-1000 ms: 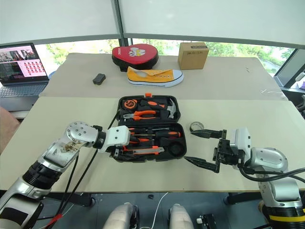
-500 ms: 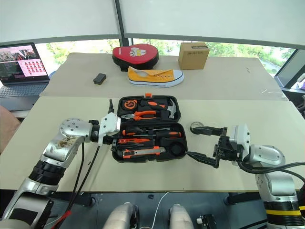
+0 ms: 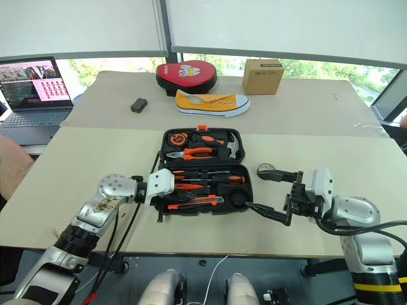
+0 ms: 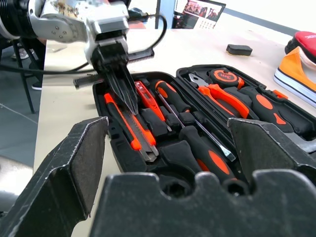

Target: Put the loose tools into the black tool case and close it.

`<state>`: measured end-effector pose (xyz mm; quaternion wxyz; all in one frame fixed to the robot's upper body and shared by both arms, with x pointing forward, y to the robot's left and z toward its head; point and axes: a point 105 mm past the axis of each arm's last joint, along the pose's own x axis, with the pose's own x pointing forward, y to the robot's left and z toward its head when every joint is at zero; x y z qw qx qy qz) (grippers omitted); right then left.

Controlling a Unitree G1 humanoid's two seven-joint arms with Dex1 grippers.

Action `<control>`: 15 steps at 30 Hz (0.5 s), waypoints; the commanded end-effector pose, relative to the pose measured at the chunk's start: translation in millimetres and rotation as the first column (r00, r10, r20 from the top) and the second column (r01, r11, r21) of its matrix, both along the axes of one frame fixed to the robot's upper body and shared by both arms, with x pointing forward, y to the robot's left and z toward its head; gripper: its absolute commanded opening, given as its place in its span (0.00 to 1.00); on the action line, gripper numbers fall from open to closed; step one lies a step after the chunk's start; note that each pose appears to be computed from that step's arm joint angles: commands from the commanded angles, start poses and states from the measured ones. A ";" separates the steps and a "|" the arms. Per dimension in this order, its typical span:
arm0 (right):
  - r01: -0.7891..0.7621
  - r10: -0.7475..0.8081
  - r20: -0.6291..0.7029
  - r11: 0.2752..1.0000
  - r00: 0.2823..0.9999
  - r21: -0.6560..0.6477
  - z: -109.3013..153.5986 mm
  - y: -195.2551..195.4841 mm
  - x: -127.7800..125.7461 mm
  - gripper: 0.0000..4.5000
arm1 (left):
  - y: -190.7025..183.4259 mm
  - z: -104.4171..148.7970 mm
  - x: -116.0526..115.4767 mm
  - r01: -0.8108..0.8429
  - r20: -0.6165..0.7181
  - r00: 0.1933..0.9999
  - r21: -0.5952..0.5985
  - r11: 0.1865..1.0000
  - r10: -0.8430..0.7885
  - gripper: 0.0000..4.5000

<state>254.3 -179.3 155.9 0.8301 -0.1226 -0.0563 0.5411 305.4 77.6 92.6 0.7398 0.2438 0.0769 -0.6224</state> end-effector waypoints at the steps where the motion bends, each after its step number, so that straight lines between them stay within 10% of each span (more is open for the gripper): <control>1: 0.025 -0.026 0.038 1.000 0.999 0.011 14.1 -4.3 -3.7 1.00 | 3.5 -36.3 -11.2 -0.028 -0.123 0.992 0.095 0.995 0.040 0.01; 5: 0.122 -0.122 0.045 0.992 0.991 0.014 13.7 -17.8 -2.7 1.00 | 7.5 -14.9 -2.9 -0.083 -0.101 0.992 -0.019 0.996 0.081 0.01; 10: 0.352 -0.352 -0.018 0.936 0.936 0.020 -13.3 -61.9 -13.5 1.00 | 31.8 52.9 3.0 -0.142 0.023 0.987 -0.362 0.921 0.161 0.35; 15: 0.532 -0.537 -0.078 0.843 0.840 -0.075 -52.7 -108.6 -37.0 1.00 | 88.1 75.4 -19.1 -0.159 0.084 0.973 -0.441 0.883 0.217 0.74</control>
